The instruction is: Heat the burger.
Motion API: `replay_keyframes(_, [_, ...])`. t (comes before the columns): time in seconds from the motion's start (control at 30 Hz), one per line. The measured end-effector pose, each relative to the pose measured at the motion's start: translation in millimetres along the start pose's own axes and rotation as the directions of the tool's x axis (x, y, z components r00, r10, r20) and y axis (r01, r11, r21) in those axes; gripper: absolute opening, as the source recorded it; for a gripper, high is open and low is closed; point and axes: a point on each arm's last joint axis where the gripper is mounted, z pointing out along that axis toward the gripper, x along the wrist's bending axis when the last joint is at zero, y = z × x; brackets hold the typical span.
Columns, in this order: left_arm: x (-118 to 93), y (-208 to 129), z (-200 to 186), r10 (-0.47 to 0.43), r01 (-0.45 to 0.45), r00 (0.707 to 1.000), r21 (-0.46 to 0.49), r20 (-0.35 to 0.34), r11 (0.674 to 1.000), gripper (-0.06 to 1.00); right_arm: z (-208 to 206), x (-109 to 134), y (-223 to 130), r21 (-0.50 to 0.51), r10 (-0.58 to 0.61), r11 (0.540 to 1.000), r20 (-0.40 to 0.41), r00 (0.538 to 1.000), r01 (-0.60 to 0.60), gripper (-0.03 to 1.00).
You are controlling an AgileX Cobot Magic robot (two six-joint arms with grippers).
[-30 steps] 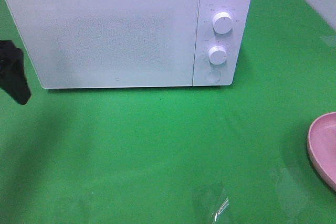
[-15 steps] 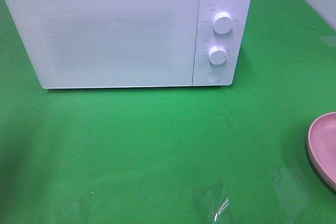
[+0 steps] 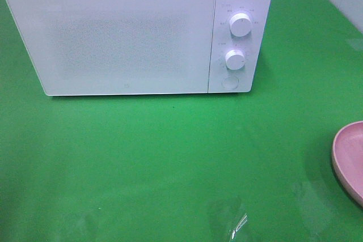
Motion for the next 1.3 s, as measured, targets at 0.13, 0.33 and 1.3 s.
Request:
replay_keyframes(0.13, [0,-13,-12,0.019,-0.020,1.000,-0.070,-0.011,0.997,0.99,0,0,0,0.000,0.000,1.000,0.000,1.000,0.000,0.76])
replay_keyframes(0.33, [-2,-32,-30,0.040,-0.043,0.999,-0.200,-0.021,0.979,0.99,0,0,0,0.000,0.000,1.000,0.000,1.000,0.000,0.76])
replay_keyframes(1.3, [-5,-65,-59,0.067,-0.074,0.997,-0.452,-0.031,0.889,0.99,0,0,0,0.000,0.000,1.000,0.000,1.000,0.000,0.76])
